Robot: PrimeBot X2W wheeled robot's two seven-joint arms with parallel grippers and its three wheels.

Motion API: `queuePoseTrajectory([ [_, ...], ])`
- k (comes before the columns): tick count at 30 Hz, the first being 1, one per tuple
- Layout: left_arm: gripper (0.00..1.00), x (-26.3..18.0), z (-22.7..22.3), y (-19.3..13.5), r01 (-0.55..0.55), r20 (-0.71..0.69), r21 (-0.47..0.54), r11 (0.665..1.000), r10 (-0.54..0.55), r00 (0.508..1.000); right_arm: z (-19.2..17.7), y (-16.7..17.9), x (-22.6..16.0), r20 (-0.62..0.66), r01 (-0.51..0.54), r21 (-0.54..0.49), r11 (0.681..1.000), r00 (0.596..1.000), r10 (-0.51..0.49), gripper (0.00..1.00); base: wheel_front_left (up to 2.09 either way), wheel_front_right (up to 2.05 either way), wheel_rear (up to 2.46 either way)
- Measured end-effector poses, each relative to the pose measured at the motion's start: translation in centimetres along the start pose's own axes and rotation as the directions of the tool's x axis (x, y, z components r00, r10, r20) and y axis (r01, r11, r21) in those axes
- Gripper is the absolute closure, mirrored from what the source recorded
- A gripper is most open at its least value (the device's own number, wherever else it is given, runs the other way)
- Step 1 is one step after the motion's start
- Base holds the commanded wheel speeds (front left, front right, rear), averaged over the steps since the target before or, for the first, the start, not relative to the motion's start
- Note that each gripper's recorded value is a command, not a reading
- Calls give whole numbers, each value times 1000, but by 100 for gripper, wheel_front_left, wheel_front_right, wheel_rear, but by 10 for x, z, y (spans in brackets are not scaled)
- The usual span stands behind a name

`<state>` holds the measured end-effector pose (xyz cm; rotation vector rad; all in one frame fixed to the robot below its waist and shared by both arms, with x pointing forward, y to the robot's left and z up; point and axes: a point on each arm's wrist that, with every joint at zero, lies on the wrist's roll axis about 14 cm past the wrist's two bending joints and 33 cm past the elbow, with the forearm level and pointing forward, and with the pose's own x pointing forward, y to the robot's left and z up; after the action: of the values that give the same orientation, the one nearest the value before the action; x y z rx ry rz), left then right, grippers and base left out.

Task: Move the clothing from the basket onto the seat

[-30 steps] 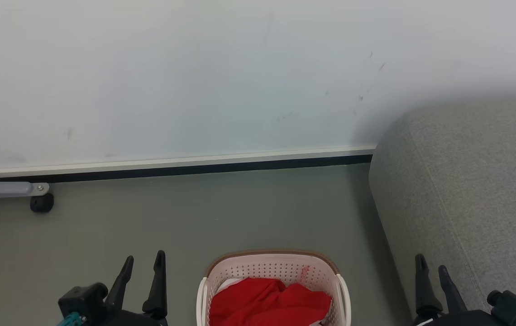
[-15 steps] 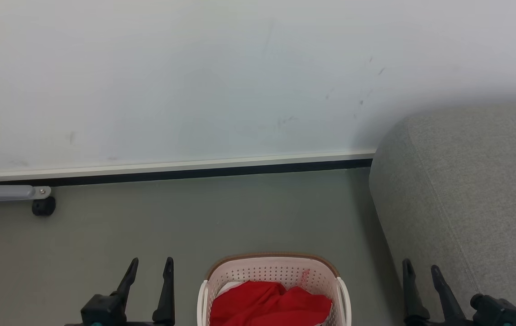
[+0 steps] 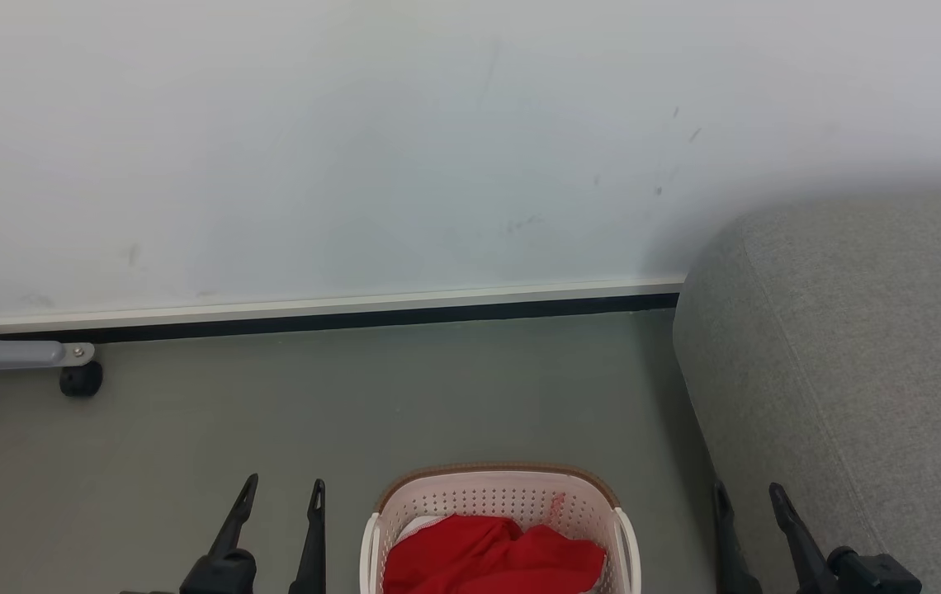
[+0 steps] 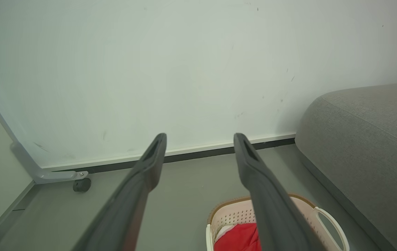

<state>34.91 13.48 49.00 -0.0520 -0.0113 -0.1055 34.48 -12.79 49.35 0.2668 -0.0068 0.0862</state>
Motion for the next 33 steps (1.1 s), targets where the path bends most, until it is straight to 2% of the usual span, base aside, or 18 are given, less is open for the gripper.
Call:
queuePoseTrajectory([
  [33, 0, 0, -12, 3, -3, -37, -6, 1000, 3, 999, -7, -2, 1, -23, 3, 1, 1000, 1000, -3, 0, 0, 0, 0],
])
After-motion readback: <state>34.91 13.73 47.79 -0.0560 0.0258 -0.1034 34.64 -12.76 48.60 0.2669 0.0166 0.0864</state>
